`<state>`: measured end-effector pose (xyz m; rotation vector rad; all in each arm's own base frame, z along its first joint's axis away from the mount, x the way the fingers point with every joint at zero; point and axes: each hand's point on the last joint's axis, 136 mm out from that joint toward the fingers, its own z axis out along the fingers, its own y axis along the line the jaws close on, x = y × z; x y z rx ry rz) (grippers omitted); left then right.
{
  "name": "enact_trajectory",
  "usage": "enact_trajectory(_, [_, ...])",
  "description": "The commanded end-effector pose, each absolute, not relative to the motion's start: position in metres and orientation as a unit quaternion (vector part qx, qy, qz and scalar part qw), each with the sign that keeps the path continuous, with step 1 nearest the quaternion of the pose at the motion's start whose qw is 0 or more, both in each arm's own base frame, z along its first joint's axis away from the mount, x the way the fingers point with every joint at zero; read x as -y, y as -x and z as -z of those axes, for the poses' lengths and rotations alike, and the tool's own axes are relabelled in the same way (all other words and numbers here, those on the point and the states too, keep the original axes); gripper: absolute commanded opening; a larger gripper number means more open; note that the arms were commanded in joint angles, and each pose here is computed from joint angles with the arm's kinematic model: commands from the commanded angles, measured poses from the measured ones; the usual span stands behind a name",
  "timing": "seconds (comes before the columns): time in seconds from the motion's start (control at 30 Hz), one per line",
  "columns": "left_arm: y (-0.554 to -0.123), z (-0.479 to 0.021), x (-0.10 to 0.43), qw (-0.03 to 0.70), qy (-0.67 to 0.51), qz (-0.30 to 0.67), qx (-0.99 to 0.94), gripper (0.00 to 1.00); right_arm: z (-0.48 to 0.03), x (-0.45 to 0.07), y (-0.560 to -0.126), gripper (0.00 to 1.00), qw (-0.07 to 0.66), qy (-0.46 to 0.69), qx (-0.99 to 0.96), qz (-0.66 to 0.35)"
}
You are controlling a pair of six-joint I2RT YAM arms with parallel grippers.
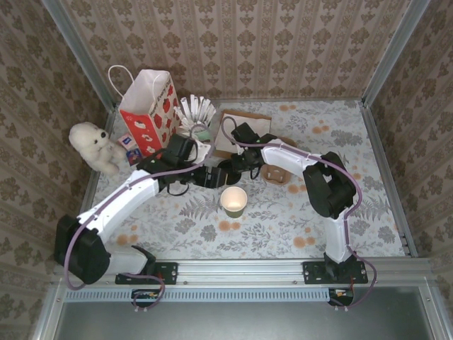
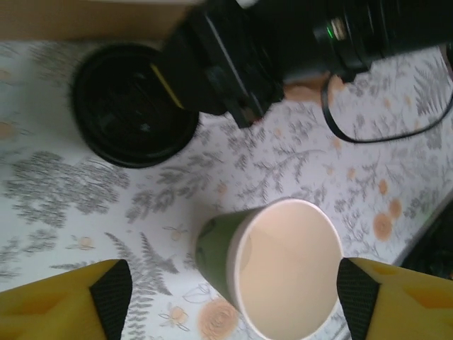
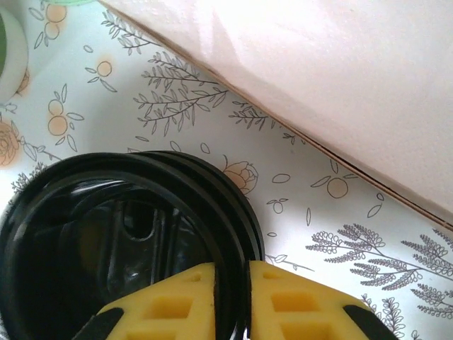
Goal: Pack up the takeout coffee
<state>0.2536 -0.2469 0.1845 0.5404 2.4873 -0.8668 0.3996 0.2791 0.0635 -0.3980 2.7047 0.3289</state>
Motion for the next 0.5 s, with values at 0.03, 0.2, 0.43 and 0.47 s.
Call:
enact_trajectory(0.03, [-0.278, -0.184, 0.218, 0.261, -0.100, 0.295, -0.914, 0.83, -0.074, -0.278, -0.402, 0.13, 0.214, 0.164, -0.960, -0.080])
enact_trajectory(0.2, [-0.291, -0.179, 0.203, 0.269, -0.055, 0.287, -0.918, 0.86, -0.095, -0.272, -0.406, 0.12, 0.251, 0.163, -0.952, -0.058])
enact_trajectory(0.43, [-0.302, -0.179, 0.213, 0.260, -0.038, 0.311, -0.913, 0.87, -0.119, -0.275, -0.408, 0.08, 0.306, 0.154, -0.939, -0.043])
enact_trajectory(0.47, [-0.304, -0.180, 0.216, 0.257, -0.038, 0.317, -0.912, 0.87, -0.120, -0.275, -0.408, 0.08, 0.310, 0.153, -0.937, -0.043])
